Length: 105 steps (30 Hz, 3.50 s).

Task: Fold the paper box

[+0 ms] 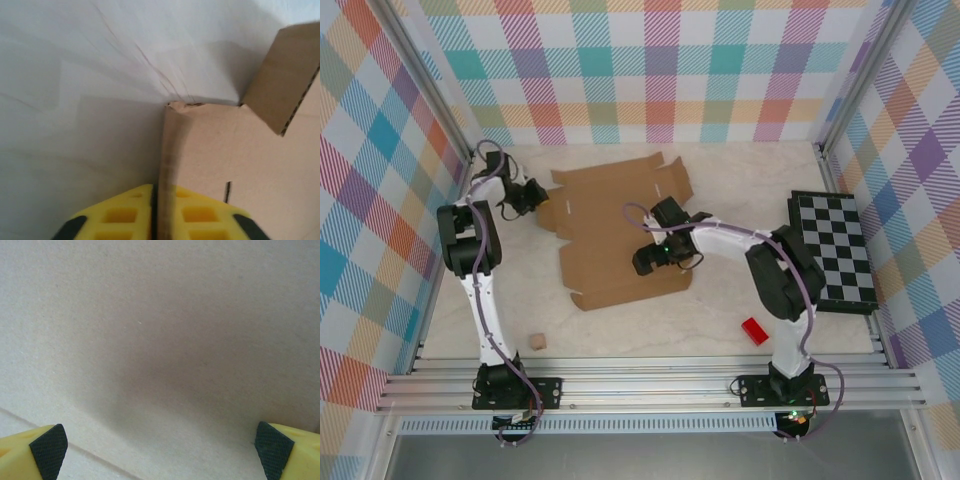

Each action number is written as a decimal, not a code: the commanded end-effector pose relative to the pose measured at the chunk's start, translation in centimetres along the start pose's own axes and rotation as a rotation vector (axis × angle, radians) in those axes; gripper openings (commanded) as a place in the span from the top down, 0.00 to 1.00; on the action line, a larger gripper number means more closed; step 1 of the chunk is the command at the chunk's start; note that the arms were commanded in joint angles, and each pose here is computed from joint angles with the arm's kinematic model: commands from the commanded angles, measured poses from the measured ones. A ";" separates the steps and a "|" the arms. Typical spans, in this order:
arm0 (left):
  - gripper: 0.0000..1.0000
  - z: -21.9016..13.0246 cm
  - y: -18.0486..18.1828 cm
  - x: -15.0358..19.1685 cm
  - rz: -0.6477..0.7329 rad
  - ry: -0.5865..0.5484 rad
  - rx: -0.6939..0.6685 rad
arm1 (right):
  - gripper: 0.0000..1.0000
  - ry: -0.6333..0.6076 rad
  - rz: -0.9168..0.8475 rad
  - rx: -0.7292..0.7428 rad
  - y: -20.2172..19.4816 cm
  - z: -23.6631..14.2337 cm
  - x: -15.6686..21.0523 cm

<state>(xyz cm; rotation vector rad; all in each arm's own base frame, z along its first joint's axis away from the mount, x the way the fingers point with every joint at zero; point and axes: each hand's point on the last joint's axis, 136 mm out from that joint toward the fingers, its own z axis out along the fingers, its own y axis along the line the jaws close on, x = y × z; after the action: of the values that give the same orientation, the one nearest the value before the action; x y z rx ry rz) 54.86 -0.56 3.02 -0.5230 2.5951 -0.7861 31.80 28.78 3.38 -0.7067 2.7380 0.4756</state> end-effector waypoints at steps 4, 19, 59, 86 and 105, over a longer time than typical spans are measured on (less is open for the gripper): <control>1.00 -1.7 -7.0 4.9 0.160 0.010 0.101 | 0.00 -0.013 0.071 0.000 -0.4 -3.4 4.6; 1.00 -10.4 -23.1 9.3 0.681 -0.231 0.461 | 0.22 -0.381 -0.551 -0.056 -2.5 -18.5 -9.7; 1.00 -15.3 -26.4 12.4 1.154 -0.416 0.477 | 0.77 -0.414 -0.920 -0.371 -4.4 -23.0 -11.2; 0.38 -23.0 -31.2 14.3 1.213 -0.716 0.380 | 1.00 -0.429 -0.809 -0.138 -4.7 -26.9 -12.7; 0.63 -15.5 -36.3 15.6 1.328 -0.492 0.425 | 1.00 -0.428 -0.845 -0.126 -3.5 -26.8 -12.4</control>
<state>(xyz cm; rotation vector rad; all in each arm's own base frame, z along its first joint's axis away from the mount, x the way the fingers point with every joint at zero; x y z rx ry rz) 44.62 -27.09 31.06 0.8695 1.7015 -0.4948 39.69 20.47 29.69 -1.4838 1.8606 0.5101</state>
